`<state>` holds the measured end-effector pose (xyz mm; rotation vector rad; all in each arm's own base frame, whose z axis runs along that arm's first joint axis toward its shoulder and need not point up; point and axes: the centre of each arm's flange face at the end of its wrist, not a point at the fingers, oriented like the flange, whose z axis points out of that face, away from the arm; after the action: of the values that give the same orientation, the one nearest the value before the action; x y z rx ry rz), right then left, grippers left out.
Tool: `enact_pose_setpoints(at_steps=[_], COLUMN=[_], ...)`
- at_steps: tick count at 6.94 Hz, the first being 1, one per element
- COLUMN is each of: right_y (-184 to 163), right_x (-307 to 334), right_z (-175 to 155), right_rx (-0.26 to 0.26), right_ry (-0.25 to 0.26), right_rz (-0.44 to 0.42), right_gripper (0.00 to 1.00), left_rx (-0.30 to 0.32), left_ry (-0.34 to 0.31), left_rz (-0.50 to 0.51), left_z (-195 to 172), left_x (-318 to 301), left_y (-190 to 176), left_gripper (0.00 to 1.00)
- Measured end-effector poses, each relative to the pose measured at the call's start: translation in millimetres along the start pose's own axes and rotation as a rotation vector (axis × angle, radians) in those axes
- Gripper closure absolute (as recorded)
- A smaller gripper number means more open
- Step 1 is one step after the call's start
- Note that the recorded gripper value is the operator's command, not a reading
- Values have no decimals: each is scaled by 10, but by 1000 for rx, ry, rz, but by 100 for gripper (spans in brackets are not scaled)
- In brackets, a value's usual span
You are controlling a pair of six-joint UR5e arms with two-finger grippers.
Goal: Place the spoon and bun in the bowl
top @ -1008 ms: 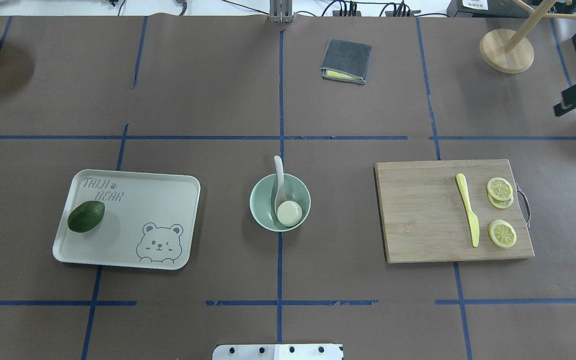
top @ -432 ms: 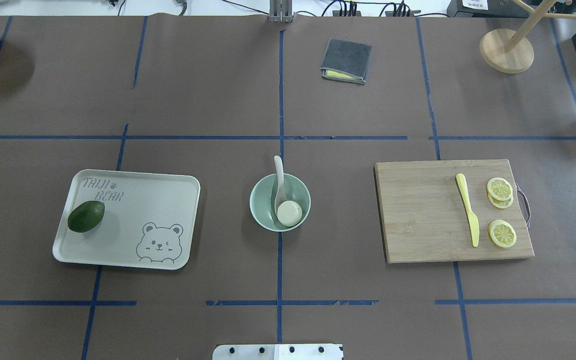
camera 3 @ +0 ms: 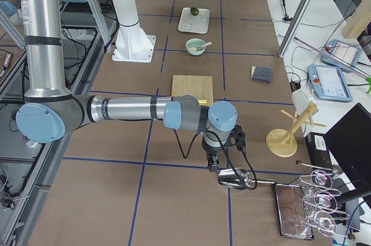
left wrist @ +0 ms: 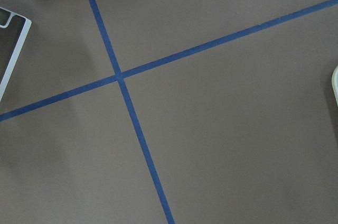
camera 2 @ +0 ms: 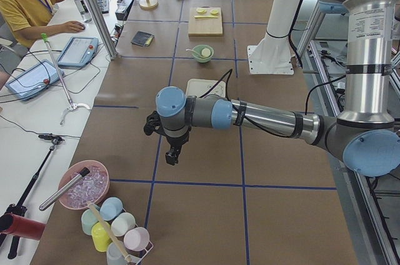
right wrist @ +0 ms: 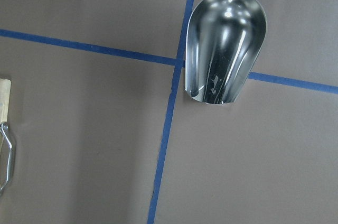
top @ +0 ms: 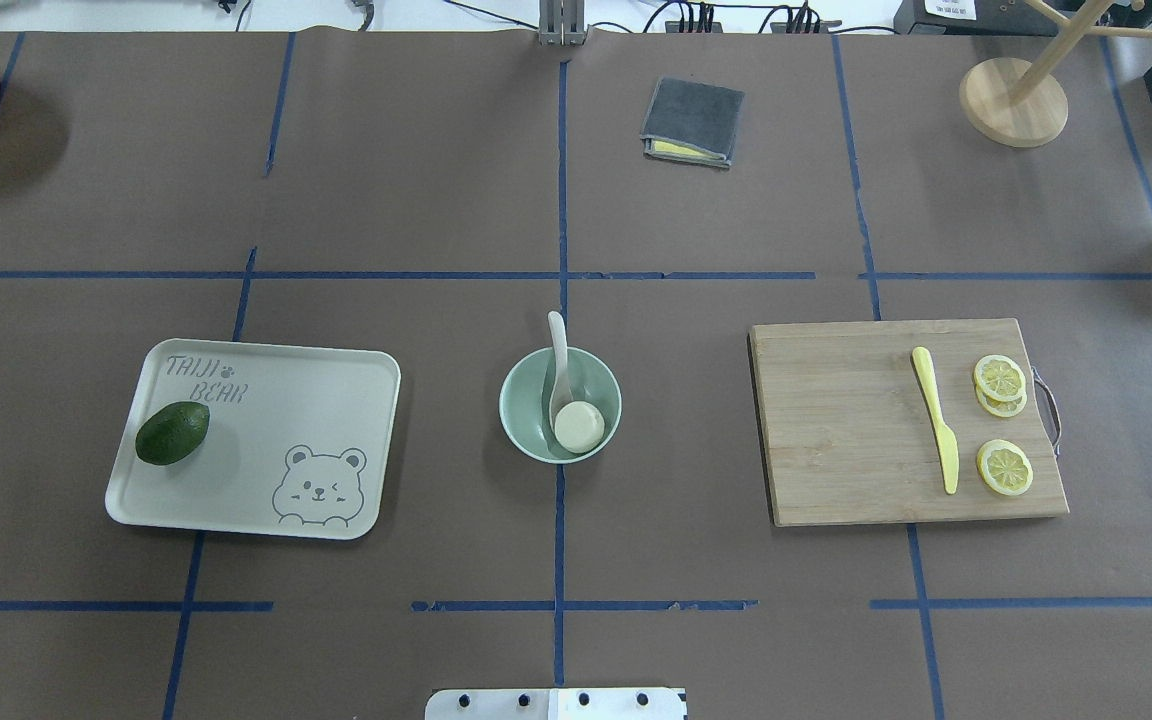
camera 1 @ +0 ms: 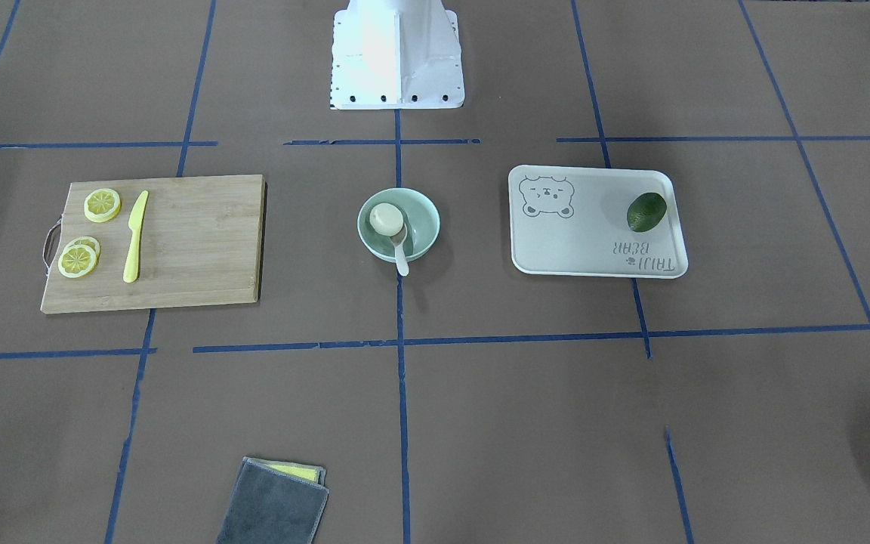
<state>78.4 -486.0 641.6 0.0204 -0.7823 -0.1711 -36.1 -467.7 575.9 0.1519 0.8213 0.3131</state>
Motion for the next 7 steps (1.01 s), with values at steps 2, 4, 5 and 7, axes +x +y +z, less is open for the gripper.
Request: enact_pose_setpoints(at_steps=[2,4,5,7], right_y=[-44,-80,-86,-87], right_x=[-155,-256,-270,-272], right_z=[214,318,327,334], right_rx=[-44,-65,-67,-68], right_ry=[-1,-1,-2,-3], right_rz=[-9,-19,-20,-17], right_gripper=[0,0,0,0], left_rx=[-8,-27,-37,-13], left_ry=[4,8,11,-3], left_rz=[-11,-28,-39,-15], left_z=[37,133,207,241], left_x=[-34,-120,-196,-250], left_y=[26,60,84,19], left_gripper=[0,0,0,0])
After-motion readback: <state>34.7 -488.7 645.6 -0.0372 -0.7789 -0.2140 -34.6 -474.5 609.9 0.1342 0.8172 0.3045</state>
